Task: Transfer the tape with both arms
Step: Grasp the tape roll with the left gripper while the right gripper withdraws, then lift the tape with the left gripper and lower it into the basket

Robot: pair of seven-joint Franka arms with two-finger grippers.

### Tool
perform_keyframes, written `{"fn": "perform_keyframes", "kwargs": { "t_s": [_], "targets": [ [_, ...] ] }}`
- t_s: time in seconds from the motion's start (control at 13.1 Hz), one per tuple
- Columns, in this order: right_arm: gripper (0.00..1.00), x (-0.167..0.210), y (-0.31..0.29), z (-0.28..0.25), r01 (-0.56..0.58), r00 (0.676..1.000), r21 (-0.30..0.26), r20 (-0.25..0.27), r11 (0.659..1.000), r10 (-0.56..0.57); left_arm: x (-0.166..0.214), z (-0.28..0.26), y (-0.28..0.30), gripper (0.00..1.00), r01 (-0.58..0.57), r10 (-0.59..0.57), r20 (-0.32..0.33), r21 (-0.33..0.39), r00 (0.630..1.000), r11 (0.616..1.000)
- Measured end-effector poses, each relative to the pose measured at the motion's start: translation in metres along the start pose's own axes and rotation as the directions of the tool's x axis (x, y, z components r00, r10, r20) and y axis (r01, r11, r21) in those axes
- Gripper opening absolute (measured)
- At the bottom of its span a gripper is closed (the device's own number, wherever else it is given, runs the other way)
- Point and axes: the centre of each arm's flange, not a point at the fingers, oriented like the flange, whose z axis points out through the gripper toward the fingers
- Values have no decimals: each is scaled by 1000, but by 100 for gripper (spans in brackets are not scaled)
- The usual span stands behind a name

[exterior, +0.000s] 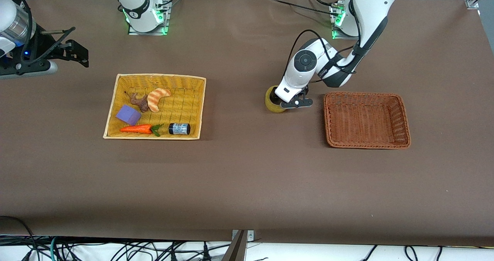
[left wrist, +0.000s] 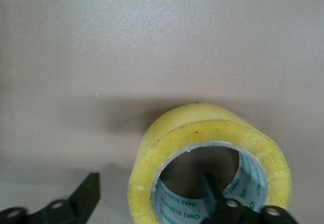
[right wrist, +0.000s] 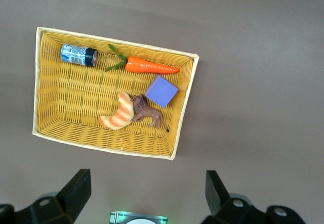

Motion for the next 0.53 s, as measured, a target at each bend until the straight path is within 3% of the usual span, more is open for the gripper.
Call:
{"fn": "perform_keyframes", "kwargs": {
  "t_s": [0.38,0.46,0.53],
  "targets": [
    [100,0,-4,0,7,1000,-1,0,1000,-7,14,9,-13,29,11,-11,-21,8,1000,1000],
    [100,0,-4,0,7,1000,-1,0,1000,-7,19,7,-16,22,25,-25,-26,3,999,1000],
    [100,0,-4,0,7,1000,-1,0,1000,-7,27,3,-19,22,46,-47,-27,-4,999,999]
  ]
}}
